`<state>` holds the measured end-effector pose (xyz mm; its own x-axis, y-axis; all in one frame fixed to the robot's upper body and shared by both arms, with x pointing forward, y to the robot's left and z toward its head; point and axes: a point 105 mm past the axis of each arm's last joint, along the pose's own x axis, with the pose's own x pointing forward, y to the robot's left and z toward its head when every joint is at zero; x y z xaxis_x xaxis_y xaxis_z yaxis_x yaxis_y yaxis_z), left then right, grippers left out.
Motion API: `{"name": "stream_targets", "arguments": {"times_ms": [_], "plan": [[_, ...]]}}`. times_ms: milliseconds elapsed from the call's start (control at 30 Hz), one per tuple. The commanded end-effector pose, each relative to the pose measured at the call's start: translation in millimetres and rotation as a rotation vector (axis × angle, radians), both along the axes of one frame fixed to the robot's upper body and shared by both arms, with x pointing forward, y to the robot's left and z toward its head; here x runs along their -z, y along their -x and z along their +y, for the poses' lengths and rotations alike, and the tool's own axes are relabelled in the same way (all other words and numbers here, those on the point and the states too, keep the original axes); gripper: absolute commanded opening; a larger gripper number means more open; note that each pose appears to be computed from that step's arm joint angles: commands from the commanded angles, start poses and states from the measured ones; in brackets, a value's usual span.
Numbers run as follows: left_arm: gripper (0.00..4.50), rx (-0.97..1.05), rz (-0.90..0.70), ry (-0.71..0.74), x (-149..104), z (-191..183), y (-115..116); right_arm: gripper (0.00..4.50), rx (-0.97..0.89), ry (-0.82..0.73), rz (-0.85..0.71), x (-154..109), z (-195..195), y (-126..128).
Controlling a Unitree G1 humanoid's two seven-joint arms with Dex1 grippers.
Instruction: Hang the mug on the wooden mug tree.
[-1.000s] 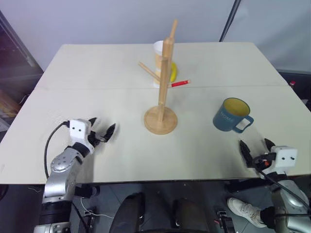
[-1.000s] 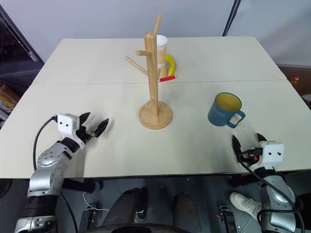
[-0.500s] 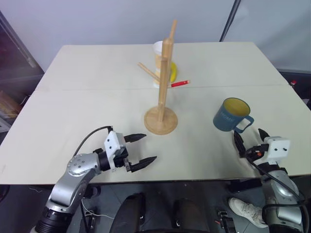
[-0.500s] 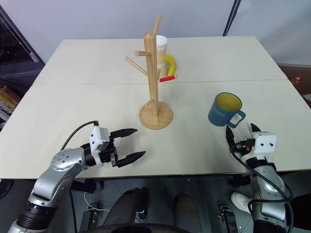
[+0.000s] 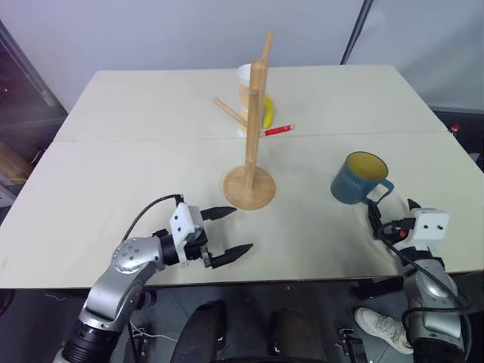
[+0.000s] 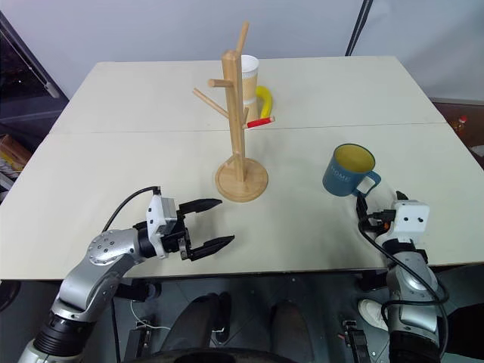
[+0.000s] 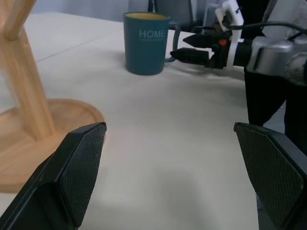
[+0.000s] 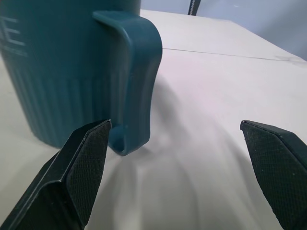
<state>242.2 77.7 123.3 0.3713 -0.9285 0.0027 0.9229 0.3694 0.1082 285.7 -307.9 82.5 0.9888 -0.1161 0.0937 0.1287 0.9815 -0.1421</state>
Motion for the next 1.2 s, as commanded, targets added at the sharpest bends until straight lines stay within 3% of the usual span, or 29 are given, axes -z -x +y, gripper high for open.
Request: {"name": "stream_targets", "arguments": {"times_ms": [33, 467, 567, 767, 800, 1000, 1067, 1200], "plan": [[4.5, 0.039, -0.054, 0.025, -17, -9, 7, 4.45, 0.03, 0.018, -0.049, -10, -4, -4], [4.5, 0.035, -0.073, 0.033, -29, -13, 1, 4.45, 0.064, 0.002, -0.043, -8, 4, -23], [4.5, 0.032, -0.075, 0.036, -30, -14, 1, 3.61, 0.04, -0.017, -0.047, -9, 9, -26], [4.5, 0.027, -0.078, 0.04, -30, -14, 1, 0.32, -0.005, -0.04, -0.049, -11, 17, -27], [4.5, 0.026, -0.078, 0.04, -30, -14, 1, 0.04, -0.012, -0.042, -0.05, -12, 18, -26], [4.5, 0.02, -0.08, 0.043, -30, -14, 0, 0.04, -0.097, 0.034, -0.049, -22, 33, -24], [4.5, 0.012, -0.083, 0.042, -30, -13, -1, 0.04, -0.192, 0.131, -0.067, -35, 49, -22], [4.5, -0.007, -0.088, 0.028, -29, -7, -3, 0.04, -0.552, 0.466, -0.144, -77, 112, -10]]}}
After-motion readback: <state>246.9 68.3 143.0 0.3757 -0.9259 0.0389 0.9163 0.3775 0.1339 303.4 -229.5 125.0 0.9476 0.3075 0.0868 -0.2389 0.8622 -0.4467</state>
